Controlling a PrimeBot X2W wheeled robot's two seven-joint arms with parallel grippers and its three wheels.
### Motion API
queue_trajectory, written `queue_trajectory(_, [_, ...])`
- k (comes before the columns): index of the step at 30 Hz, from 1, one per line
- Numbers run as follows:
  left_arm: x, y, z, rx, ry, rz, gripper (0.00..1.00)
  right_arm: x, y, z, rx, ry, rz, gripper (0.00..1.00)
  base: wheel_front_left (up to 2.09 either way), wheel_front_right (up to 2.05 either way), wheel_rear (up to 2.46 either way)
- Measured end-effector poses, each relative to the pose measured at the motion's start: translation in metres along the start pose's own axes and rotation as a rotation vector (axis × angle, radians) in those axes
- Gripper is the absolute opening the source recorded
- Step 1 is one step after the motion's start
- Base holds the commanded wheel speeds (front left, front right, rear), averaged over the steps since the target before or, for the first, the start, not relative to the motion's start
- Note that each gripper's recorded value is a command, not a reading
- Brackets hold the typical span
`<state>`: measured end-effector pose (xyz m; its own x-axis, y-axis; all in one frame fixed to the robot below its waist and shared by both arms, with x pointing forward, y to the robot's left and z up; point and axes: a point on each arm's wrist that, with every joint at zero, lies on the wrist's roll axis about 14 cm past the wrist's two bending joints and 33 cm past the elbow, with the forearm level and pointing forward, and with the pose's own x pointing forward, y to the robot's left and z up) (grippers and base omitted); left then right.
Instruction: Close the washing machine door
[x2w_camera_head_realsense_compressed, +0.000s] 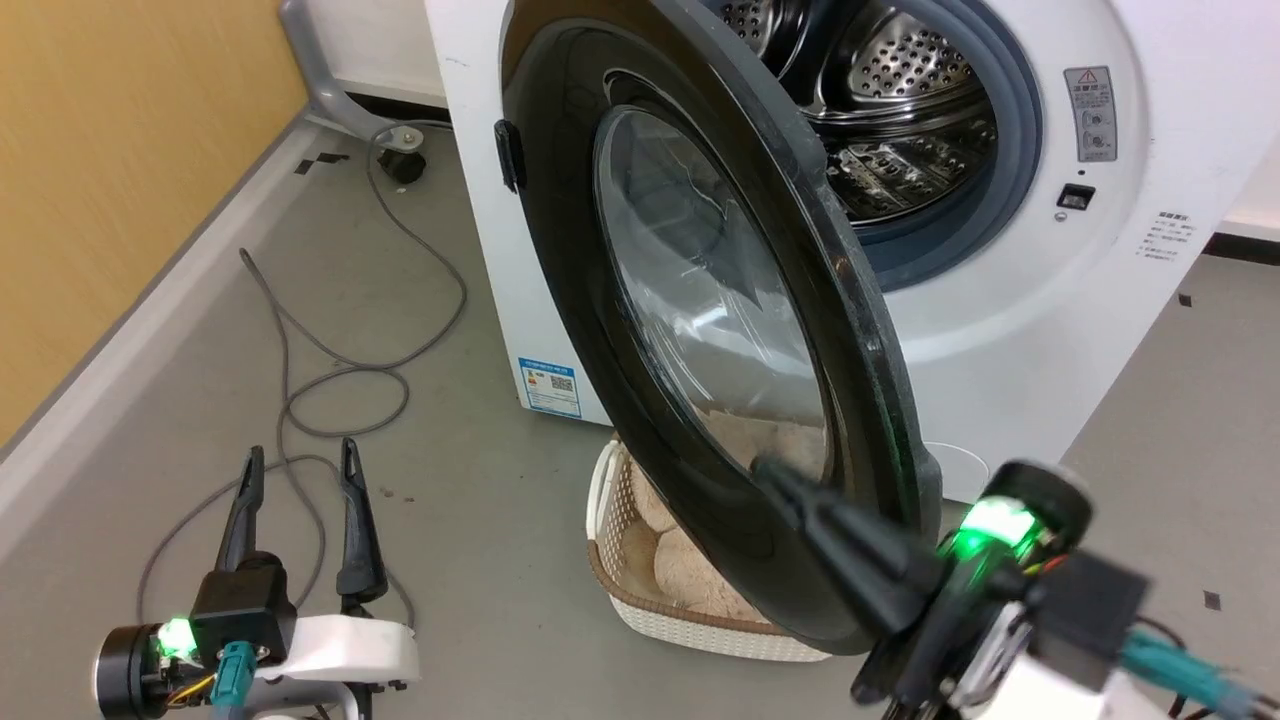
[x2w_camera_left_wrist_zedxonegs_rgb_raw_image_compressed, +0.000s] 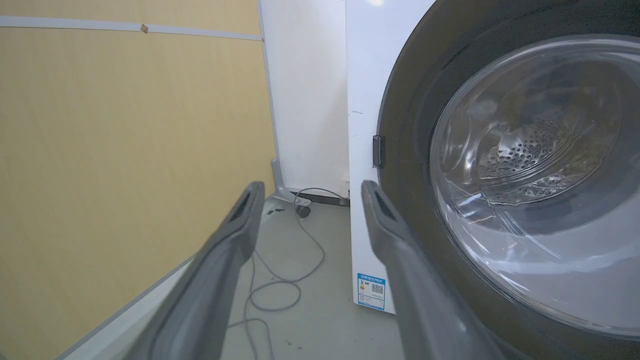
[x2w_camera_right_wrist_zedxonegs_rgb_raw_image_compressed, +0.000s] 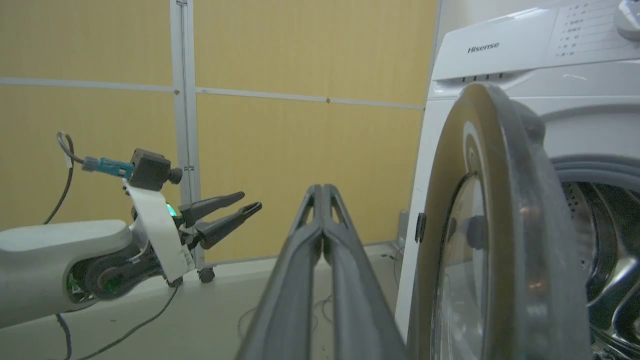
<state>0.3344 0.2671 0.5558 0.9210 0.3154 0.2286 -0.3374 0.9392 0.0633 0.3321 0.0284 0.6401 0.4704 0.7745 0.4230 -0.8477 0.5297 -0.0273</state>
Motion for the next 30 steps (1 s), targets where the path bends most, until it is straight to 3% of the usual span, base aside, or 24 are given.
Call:
queue_trajectory(10, [0.005, -0.009, -0.004, 0.013, 0.008, -0.021, 1.0, -0.038, -0.017, -0.07, 0.023, 0.244, -0.06, 0.0, 0.0, 0.0, 0.0])
queue_trajectory(25, [0.017, -0.043, -0.019, 0.002, 0.042, -0.095, 1.0, -0.085, -0.1, -0.096, 0.014, 0.335, -0.352, 0.0, 0.0, 0.0, 0.0])
queue_trajectory(30, [0.029, -0.057, -0.02, -0.006, 0.035, -0.12, 1.0, -0.097, -0.147, -0.099, -0.009, 0.342, -0.476, 0.0, 0.0, 0.0, 0.0])
